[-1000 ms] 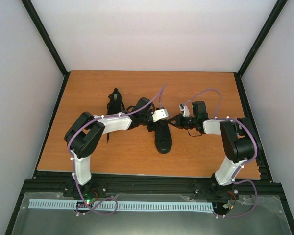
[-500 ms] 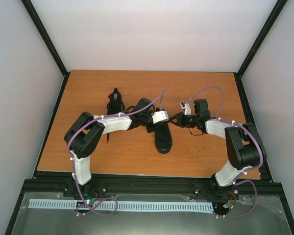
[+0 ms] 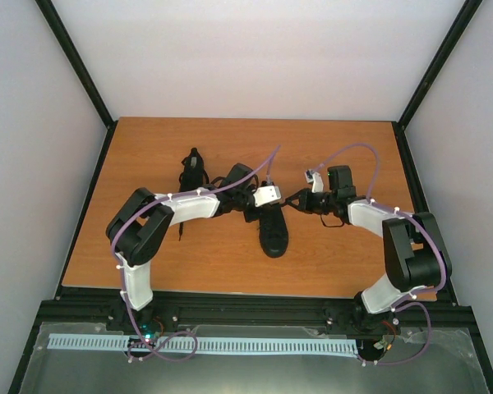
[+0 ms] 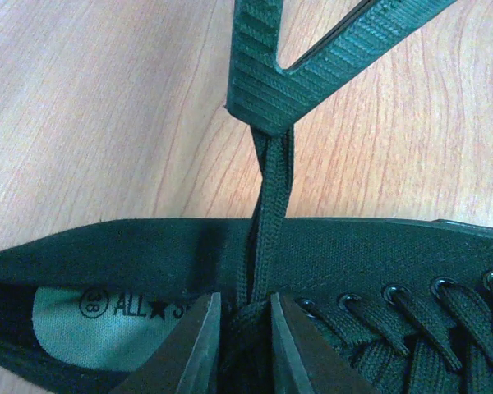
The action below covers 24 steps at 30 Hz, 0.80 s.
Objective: Tie the shoes
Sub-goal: Tie the shoelace on the shoe.
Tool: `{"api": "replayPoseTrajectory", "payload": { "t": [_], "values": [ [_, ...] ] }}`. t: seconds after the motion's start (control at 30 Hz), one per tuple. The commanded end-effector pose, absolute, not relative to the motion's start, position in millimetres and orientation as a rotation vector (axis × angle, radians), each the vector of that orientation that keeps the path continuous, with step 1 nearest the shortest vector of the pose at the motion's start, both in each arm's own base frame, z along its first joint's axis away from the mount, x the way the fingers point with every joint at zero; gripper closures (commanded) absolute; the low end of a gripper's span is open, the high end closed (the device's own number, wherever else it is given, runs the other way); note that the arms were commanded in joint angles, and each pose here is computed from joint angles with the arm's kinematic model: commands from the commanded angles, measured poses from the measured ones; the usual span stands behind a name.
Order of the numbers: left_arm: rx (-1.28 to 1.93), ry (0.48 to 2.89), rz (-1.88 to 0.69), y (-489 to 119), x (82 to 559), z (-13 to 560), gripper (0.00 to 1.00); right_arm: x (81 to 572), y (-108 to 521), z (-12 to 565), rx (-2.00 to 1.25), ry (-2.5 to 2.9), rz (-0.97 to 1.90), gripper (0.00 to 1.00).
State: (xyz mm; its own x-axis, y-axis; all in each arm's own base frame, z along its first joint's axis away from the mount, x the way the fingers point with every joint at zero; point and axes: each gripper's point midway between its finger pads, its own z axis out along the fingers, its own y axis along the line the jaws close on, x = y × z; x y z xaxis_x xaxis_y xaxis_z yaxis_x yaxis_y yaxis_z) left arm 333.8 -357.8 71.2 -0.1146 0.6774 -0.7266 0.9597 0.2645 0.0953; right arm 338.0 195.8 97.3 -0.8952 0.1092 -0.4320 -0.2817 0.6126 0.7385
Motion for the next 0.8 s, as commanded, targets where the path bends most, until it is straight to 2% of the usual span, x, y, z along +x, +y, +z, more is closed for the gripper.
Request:
{"api": "replayPoseTrajectory", "payload": {
  "t": [0.0, 0.33, 0.43, 0.6, 0.77],
  "values": [
    [1.507, 1.875, -0.509, -348, 332, 72, 0.80, 342, 192, 109, -0.159, 2.370, 1.175, 0.97],
    [1.526, 1.898, -0.514, -343, 326, 62, 0.81, 341, 190, 118, -0.175, 2.352, 1.158, 0.97],
    [1.523, 1.900, -0.519, -343, 326, 60, 0.85, 340, 190, 115, -0.174, 2.360, 1.161, 0.97],
    [1.530, 1.915, -0.516, -339, 325, 54, 0.86, 340, 187, 118, -0.171, 2.353, 1.153, 0.97],
    [1.520, 1.917, -0.523, -339, 326, 54, 0.96, 340, 185, 118, -0.174, 2.360, 1.148, 0.97]
  ]
}}
